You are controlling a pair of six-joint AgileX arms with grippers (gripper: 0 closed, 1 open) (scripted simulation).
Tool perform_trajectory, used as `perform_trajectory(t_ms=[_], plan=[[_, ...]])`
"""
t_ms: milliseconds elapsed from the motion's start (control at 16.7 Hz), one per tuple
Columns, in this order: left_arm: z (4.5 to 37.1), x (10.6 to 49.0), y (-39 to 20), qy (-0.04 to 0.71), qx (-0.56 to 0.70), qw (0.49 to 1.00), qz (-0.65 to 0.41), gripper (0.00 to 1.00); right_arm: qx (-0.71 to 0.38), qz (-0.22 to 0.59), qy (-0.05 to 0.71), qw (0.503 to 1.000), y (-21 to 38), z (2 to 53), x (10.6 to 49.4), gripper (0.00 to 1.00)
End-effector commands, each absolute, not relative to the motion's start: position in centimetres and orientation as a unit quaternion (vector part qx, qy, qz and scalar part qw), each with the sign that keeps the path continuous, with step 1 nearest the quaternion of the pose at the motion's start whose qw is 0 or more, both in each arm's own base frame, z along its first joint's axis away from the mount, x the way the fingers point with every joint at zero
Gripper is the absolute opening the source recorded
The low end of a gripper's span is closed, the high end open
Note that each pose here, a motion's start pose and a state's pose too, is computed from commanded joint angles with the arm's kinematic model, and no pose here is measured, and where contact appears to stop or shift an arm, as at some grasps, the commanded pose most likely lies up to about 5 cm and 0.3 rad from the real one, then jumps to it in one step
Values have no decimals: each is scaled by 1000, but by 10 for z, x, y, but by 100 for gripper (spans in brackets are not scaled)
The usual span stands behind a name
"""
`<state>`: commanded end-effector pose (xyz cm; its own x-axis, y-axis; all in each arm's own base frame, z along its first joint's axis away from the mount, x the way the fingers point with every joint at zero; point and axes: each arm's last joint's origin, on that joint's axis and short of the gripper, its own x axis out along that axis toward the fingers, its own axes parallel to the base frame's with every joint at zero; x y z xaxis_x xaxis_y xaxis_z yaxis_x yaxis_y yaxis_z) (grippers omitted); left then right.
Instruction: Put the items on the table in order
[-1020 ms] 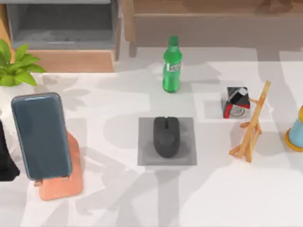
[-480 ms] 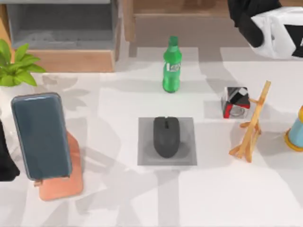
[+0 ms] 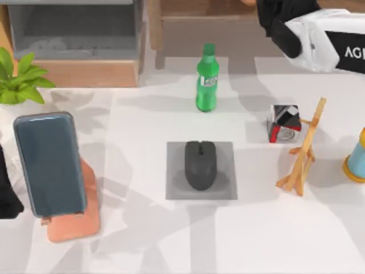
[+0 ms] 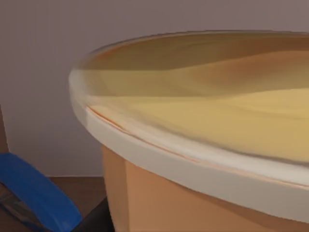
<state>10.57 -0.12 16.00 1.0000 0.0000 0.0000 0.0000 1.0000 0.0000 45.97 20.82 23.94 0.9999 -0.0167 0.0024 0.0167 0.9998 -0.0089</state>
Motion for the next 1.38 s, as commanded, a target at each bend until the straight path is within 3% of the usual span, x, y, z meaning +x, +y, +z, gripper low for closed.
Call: perform_trajectory(t_ms=[540, 1320, 1380], plan=[[160, 106, -1, 0, 0, 1000, 0, 100, -4, -8, -1, 1000, 208, 239, 460, 0], [160, 106, -1, 0, 0, 1000, 0, 100, -4, -8, -1, 1000, 208, 239, 460, 98], [160, 106, -1, 0, 0, 1000, 0, 100, -4, -8, -1, 1000, 208, 239, 460, 100]])
